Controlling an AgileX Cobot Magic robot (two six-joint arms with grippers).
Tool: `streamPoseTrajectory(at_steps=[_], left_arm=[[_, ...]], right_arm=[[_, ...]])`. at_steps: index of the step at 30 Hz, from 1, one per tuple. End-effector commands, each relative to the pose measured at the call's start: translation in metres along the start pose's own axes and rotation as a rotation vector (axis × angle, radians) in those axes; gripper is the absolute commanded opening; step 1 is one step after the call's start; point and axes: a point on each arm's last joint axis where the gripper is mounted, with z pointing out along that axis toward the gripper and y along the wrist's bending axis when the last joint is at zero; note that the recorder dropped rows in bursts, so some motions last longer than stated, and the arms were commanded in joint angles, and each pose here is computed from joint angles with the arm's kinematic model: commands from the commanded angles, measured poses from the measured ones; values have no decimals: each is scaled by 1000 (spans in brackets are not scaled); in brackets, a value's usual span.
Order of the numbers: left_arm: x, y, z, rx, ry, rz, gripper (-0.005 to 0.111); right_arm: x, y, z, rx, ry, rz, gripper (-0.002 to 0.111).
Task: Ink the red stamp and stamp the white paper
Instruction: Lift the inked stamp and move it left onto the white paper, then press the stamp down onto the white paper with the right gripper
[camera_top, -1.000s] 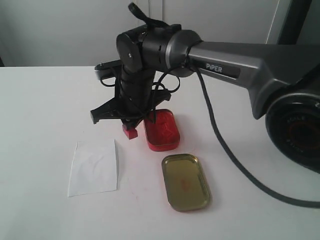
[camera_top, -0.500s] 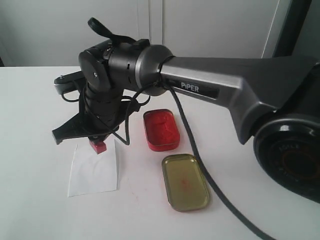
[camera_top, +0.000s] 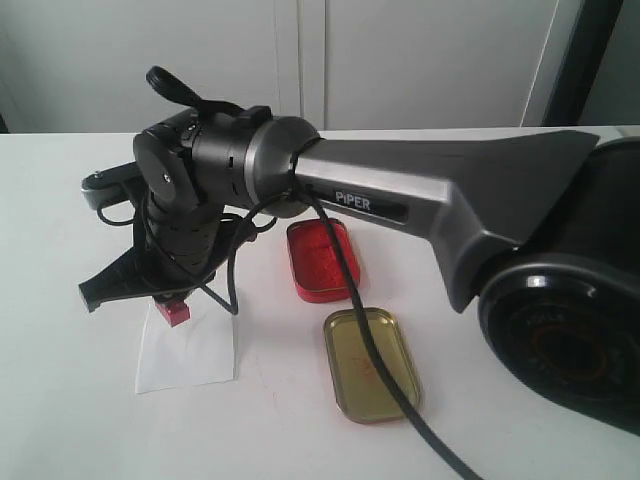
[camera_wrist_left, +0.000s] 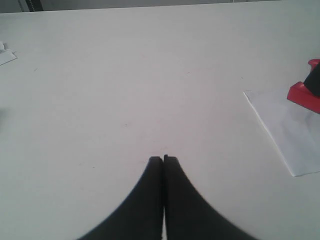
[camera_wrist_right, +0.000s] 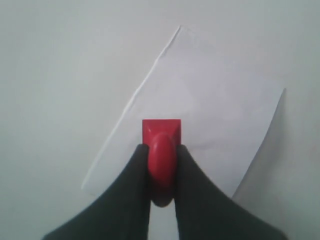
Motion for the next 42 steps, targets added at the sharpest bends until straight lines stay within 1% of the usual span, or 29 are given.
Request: streamPoseTrajectory(at_steps=[1,8,15,23,29,31,35,37,42], left_arm=[[2,0,0,0,-2,-5,0],[2,0,0,0,-2,-5,0],[2,0,0,0,-2,-5,0],[2,0,0,0,-2,-5,0],[2,0,0,0,-2,-5,0],[2,0,0,0,-2,-5,0],[2,0,0,0,-2,-5,0],[2,0,0,0,-2,-5,0],[2,0,0,0,-2,-5,0]], right_arm=[[3,0,12,1,12,11,0],[4,-1,15,8,17,15,0],[4,-3,15,19,-18,60,0],[19,-7,27,14,-68,79,0],[20,-11,29,50,-83,33,0],[22,-11,34,52,-72,33,0],[42,-17,69,89,57,33,0],[49,-18,81,98,91,32,0],[58,-21,93,114,146,27,0]])
